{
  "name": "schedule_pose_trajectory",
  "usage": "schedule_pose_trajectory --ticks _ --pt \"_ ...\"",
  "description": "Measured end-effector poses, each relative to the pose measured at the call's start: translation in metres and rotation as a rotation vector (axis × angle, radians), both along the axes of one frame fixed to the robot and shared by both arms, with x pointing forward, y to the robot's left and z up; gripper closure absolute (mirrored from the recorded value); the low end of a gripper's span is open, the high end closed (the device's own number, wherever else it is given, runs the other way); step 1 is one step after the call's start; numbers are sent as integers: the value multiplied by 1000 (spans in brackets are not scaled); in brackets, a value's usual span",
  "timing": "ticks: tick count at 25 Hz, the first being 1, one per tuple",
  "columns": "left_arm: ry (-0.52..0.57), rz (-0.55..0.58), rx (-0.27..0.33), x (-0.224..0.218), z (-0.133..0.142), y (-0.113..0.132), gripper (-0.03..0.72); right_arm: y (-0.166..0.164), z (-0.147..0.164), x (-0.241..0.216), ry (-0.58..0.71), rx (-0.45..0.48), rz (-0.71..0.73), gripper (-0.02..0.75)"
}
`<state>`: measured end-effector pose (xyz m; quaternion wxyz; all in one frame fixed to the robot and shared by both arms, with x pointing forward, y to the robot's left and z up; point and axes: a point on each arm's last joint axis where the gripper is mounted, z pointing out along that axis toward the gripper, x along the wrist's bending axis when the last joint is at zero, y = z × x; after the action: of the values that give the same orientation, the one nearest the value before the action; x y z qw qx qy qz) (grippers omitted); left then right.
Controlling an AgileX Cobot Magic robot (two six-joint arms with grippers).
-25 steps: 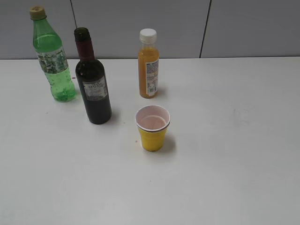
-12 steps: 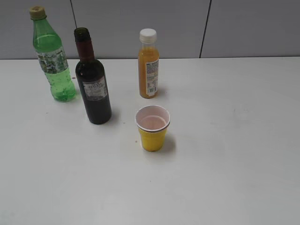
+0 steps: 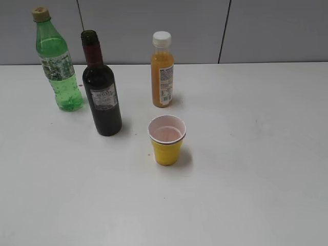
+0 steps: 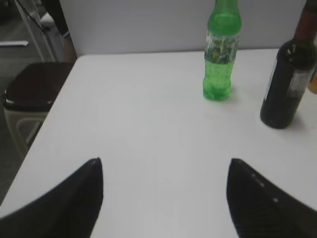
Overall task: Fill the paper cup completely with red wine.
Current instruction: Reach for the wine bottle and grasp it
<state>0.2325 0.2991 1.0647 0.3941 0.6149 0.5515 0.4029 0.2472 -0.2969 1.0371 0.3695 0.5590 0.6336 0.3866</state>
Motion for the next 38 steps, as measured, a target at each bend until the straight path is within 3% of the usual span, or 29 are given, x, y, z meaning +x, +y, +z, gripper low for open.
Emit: schedule_pose_trajectory --ticks 5,12,20,30,34,38 --pt "-169 -22 -31 8 15 -3 87 0 0 0 0 0 0 146" --pt "-273 -31 -116 50 27 -6 90 0 0 0 0 0 0 146" --pt "-378 17 -76 104 40 -1 96 0 0 0 0 0 0 146" --pt "-408 79 -56 169 30 3 96 0 0 0 0 0 0 148" --pt "-412 74 -11 191 21 3 96 0 0 0 0 0 0 148" --pt "-401 54 -57 210 6 1 96 0 0 0 0 0 0 148"
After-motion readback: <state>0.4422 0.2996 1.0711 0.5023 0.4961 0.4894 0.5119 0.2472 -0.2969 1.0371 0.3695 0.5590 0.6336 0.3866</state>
